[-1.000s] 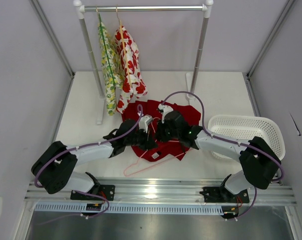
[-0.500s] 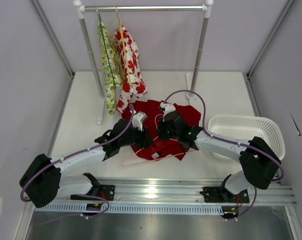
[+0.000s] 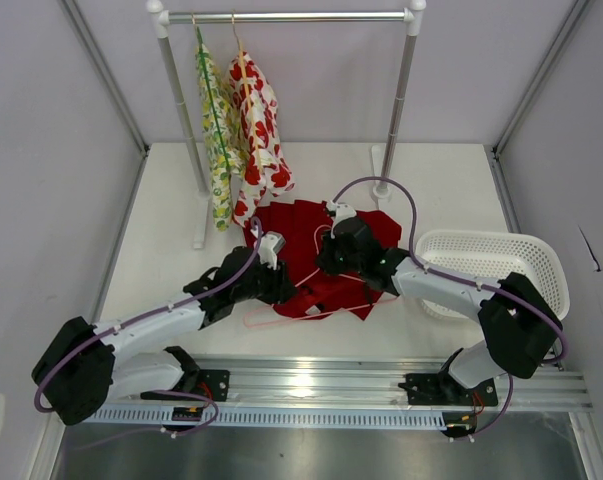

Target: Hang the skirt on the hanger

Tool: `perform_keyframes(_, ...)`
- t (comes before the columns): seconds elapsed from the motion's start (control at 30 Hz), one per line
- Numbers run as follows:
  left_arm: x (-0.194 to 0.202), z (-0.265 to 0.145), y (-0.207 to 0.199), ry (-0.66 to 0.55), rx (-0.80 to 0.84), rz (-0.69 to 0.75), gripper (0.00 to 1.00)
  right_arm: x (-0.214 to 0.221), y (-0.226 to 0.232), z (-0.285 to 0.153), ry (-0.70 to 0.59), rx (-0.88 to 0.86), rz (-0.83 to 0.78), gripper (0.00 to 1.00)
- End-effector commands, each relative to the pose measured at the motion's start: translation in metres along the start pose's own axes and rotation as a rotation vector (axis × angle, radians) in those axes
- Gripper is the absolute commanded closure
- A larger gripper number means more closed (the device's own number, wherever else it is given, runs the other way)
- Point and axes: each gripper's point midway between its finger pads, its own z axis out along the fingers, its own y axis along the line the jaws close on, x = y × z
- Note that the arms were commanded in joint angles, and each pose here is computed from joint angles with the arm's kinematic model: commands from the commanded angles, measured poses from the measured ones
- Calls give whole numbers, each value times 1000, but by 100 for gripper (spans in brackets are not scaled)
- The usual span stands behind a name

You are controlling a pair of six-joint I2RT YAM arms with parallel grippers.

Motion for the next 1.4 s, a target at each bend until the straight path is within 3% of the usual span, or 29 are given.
perform_keyframes(0.0, -10, -5, -1, -42, -11, 0, 58, -24, 6, -9, -51, -20, 28, 100)
perform_keyframes(0.1, -8, -8, 4, -31, -42, -1, 65, -24, 7, -9, -52, -33, 29, 100)
perform_keyframes(0.13, -12, -8, 5, -33, -57, 0, 76, -26, 8, -11, -57, -45, 30, 100)
perform_keyframes(0.3, -17, -2, 7, -4, -84, 16, 100, -28, 27, -15, -61, -178, 15, 100)
perform_keyframes(0.37, -23, 0, 7, -16, -80, 39, 100, -25, 25, -15, -57, -201, 9, 100)
perform_keyframes(0.47, -26, 2, 11, -34, -103, 60, 100, -26, 24, -17, -59, -274, 15, 90)
perform_keyframes(0.83, -27, 2, 10, -69, -79, 88, 100, -14, 8, -17, -11, -476, -33, 28)
perform_keyframes(0.97, -26, 3, 9, -66, -71, 91, 100, -19, -7, -11, -27, -504, -21, 23)
perform_keyframes(1.37, -30, 1, -3, -143, -4, 146, 100, -22, 8, 12, 15, -705, -37, 27)
